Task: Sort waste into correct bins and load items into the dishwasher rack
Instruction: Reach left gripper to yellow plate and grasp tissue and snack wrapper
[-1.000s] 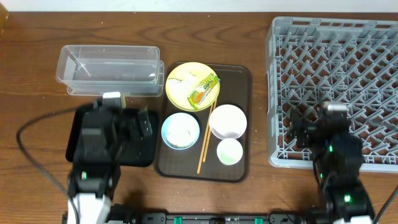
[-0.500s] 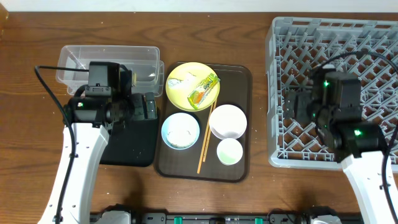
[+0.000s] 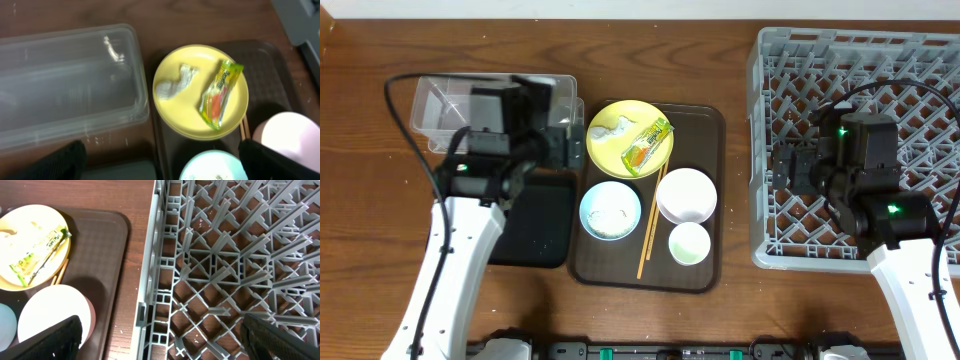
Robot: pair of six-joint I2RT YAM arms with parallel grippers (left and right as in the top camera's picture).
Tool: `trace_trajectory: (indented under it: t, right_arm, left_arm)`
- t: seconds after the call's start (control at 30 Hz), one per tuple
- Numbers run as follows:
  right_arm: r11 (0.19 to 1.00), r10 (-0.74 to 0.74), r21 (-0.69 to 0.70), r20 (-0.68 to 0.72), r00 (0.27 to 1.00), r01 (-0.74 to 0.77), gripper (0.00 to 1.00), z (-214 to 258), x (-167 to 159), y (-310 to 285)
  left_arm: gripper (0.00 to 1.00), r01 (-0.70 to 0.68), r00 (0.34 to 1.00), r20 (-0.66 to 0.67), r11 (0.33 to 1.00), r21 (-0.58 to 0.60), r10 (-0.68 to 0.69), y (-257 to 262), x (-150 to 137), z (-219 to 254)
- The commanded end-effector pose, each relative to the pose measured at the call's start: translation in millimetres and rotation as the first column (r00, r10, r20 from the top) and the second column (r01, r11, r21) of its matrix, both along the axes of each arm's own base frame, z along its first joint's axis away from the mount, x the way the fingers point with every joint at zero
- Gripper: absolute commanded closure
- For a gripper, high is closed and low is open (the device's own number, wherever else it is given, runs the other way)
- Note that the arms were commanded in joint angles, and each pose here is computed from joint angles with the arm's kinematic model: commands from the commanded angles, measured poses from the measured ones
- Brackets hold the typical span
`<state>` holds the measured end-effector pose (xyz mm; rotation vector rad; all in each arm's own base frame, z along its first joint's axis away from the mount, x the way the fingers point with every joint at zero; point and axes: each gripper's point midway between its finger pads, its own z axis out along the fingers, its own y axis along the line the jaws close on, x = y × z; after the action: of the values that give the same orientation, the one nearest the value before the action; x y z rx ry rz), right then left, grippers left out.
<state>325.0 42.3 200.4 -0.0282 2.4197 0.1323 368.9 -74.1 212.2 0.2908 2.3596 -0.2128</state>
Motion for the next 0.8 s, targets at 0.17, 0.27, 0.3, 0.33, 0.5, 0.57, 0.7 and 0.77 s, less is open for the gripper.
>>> trace_trajectory:
  t: [0.17,0.27,0.3,0.33,0.5,0.57,0.7,0.77]
  right_arm:
    - [1.000,0.001,0.007,0.023,1.000,-0.001,0.01,9,3,0]
    - [1.000,0.001,0.006,0.022,1.000,-0.001,0.01,9,3,0]
    - [1.000,0.001,0.006,0.022,1.000,-0.001,0.01,9,3,0]
    - [1.000,0.001,0.006,0.022,1.000,-0.001,0.01,9,3,0]
    - [1.000,-0.004,0.001,0.022,1.000,0.004,0.01,9,3,-1]
    - [1.000,-0.004,0.001,0.020,1.000,0.004,0.01,8,3,-1]
    - [1.000,-0.004,0.001,0.020,1.000,0.004,0.01,8,3,-1]
    - [1.000,-0.004,0.000,0.019,1.000,0.004,0.01,8,3,-2]
  left_arm:
    - [0.01,0.240,0.968,0.031,0.955,0.172,-0.249,-50,37,-28]
    - [0.06,0.278,0.956,0.039,0.944,0.179,-0.289,-69,50,-44]
    - [0.07,0.288,0.954,0.034,0.941,0.179,-0.298,-74,53,-50]
    - [0.07,0.299,0.951,0.024,0.937,0.179,-0.308,-79,54,-58]
    - [0.07,0.323,0.946,-0.047,0.929,0.179,-0.319,-87,61,-100]
    - [0.07,0.325,0.946,-0.078,0.929,0.179,-0.316,-86,64,-117]
    - [0.08,0.318,0.947,-0.116,0.929,0.191,-0.300,-83,71,-147]
    - [0.13,0.295,0.954,-0.122,0.929,0.223,-0.274,-77,76,-158]
